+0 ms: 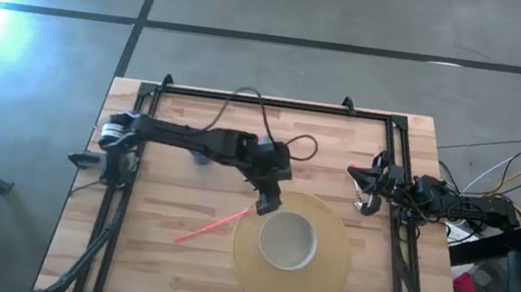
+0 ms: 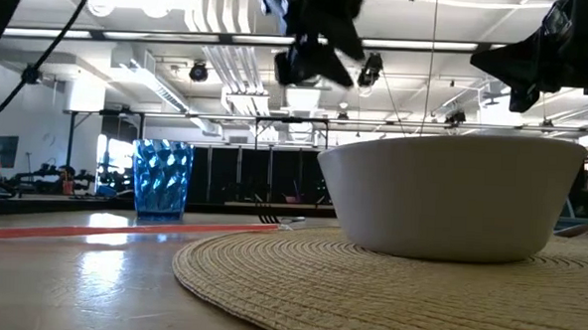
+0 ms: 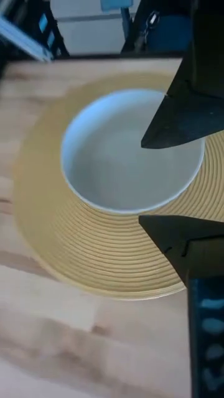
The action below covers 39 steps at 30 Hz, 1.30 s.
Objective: Pick & Place Utensil
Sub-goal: Put the orange spoon into the gray bowl
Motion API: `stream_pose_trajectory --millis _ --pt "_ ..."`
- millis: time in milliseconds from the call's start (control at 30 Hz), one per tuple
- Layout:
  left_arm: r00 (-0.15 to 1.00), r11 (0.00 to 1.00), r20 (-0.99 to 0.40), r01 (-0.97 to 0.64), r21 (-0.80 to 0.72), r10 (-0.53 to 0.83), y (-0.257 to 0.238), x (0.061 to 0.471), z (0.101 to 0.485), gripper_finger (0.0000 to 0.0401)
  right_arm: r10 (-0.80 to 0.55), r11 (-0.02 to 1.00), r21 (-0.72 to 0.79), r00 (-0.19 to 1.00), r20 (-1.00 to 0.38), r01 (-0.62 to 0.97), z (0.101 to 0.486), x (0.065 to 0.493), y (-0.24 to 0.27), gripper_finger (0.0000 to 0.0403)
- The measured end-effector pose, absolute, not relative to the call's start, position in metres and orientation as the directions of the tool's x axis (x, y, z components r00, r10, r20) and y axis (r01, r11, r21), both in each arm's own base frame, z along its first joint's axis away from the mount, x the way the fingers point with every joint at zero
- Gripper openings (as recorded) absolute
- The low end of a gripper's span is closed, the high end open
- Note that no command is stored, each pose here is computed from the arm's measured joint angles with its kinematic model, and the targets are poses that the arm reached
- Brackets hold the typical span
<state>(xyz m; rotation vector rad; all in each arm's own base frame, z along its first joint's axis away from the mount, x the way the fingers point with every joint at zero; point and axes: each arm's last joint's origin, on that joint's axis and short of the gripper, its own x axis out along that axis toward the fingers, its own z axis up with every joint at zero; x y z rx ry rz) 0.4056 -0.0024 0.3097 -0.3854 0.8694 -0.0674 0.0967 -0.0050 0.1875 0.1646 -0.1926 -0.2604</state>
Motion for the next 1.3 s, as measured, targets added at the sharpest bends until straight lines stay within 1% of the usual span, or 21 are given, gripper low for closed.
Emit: stream_pose_trajectory --millis 100,233,333,467,567,733,933,1100,1200,1300 --pt "0.682 0.945 -0.709 -0.080 -0.316 -0.179 -0.003 0.392 0.331 0.0174 -0.270 0.951 0.199 0.948 0.171 0.235 0.188 0.097 -0.005 0.0009" --pt "0.721 0.968 -0.688 -0.100 -0.230 -0.089 -0.006 0.371 0.352 0.0174 -0.270 0.949 0.216 0.945 0.184 0.229 0.189 0.096 -0.005 0.0009" --pt "0.739 0.976 -0.673 -0.124 -0.180 -0.030 -0.010 0.355 0.363 0.0174 -0.269 0.949 0.219 0.944 0.191 0.227 0.190 0.096 -0.005 0.0009" --pt "0.747 0.976 -0.665 -0.153 -0.155 0.012 -0.015 0.332 0.366 0.0174 -0.269 0.947 0.233 0.944 0.192 0.222 0.190 0.096 -0.005 0.0009" --pt "0.755 0.970 -0.656 -0.176 -0.168 0.023 -0.017 0.315 0.361 0.0174 -0.260 0.939 0.283 0.943 0.208 0.196 0.196 0.095 -0.005 0.0009" --pt "0.790 0.962 -0.613 -0.175 -0.208 0.011 -0.020 0.291 0.341 0.0174 -0.179 0.940 0.329 0.951 0.252 0.090 0.210 0.092 -0.002 0.0009" --pt "0.834 0.966 -0.551 -0.136 -0.220 -0.009 -0.023 0.262 0.316 0.0174 -0.176 0.926 0.371 0.953 0.248 0.074 0.213 0.094 -0.002 0.0009" --pt "0.890 0.973 -0.455 -0.077 -0.216 -0.031 -0.026 0.244 0.300 0.0174 -0.176 0.924 0.378 0.945 0.276 0.061 0.217 0.098 -0.002 0.0009" --pt "0.909 0.977 -0.416 -0.052 -0.206 -0.039 -0.027 0.235 0.291 0.0174 -0.177 0.924 0.376 0.950 0.258 0.070 0.225 0.100 -0.002 0.0009" --pt "0.923 0.980 -0.383 -0.039 -0.197 -0.040 -0.026 0.229 0.282 0.0174 -0.189 0.923 0.368 0.964 0.187 0.110 0.239 0.104 -0.002 0.0009"
